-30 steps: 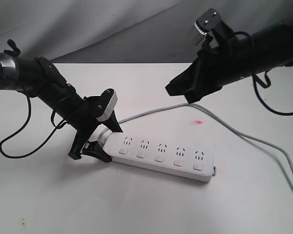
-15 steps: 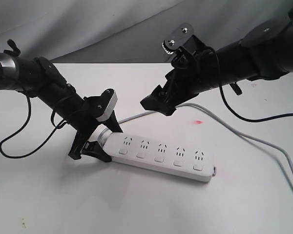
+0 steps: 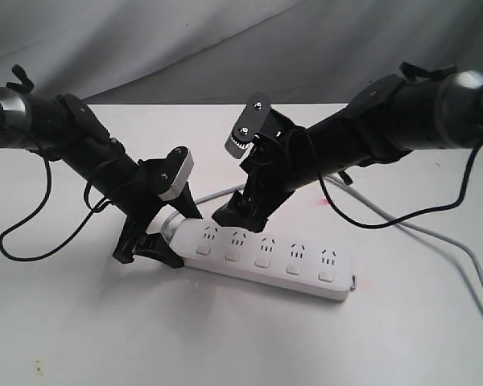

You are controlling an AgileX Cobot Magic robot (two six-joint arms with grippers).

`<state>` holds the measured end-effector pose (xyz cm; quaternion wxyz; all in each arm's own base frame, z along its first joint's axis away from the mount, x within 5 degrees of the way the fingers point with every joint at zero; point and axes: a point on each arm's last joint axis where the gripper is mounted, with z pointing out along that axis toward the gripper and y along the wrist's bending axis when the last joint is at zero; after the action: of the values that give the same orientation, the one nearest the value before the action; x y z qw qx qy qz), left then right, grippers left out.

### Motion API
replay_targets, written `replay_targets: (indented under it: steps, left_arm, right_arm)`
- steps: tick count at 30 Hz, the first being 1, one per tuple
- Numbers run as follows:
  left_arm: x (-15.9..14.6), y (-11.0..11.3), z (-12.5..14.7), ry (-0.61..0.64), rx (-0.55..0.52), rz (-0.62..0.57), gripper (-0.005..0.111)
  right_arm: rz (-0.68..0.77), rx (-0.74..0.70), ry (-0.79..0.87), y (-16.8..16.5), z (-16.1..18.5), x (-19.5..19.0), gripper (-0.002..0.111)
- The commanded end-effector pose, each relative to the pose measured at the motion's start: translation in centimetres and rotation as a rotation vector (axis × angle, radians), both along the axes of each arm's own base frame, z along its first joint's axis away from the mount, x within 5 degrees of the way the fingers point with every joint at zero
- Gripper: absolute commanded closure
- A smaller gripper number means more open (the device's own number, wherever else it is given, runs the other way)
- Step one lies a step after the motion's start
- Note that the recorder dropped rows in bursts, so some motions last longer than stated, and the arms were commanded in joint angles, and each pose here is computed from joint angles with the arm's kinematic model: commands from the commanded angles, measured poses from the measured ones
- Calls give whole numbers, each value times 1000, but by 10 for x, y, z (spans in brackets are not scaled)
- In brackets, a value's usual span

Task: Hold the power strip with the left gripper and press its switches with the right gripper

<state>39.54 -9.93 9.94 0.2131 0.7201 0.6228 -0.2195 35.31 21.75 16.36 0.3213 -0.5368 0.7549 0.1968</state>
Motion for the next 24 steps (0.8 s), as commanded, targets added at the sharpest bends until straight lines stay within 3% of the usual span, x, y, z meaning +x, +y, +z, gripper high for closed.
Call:
replay_targets:
  steps: [1, 24]
  left_arm:
    - [-1, -3, 2, 10, -10, -6, 71]
    - [0, -3, 2, 7, -9, -5, 71]
  right_arm:
    - [48, 6, -2, 20, -8, 1, 17]
    - [46, -47, -3, 33, -37, 1, 17]
